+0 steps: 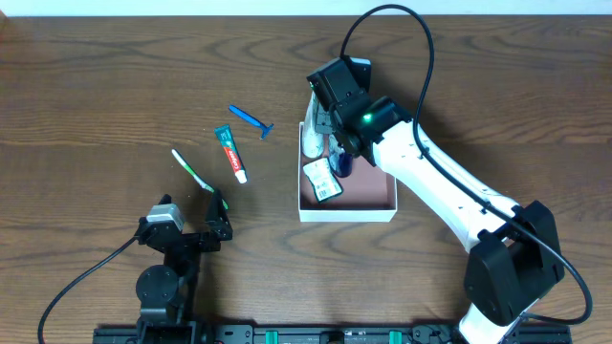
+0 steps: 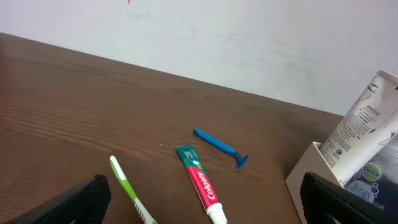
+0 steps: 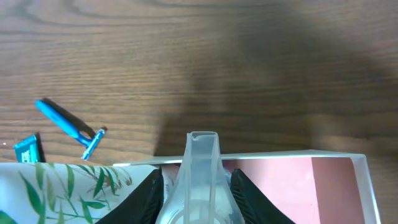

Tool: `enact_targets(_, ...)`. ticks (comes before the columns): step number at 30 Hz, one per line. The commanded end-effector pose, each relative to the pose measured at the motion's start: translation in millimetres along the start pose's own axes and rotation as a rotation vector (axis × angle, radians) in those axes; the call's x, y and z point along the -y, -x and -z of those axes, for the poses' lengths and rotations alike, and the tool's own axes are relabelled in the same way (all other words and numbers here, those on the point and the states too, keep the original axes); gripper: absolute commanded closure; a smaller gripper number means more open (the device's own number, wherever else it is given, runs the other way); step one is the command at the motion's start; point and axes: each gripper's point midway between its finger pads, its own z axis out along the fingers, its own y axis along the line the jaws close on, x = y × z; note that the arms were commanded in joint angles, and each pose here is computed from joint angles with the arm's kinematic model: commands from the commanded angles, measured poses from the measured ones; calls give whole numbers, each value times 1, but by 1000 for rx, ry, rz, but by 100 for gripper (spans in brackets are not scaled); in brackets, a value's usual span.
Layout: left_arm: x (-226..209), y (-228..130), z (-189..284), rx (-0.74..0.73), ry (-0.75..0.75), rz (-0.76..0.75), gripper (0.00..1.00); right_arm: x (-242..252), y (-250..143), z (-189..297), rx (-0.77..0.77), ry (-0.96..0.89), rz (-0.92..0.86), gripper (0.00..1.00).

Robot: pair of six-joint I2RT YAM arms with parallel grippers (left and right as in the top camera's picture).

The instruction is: Pack container

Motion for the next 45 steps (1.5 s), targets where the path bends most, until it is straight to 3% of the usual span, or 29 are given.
enact_targets(1,-4,-15,-1,-46,11,-16,2,-8,9,5,36,16,-22,68)
enact_targets(45,-4,-15,-1,-46,11,-16,2,-10,-9,7,-31,24,-3,70)
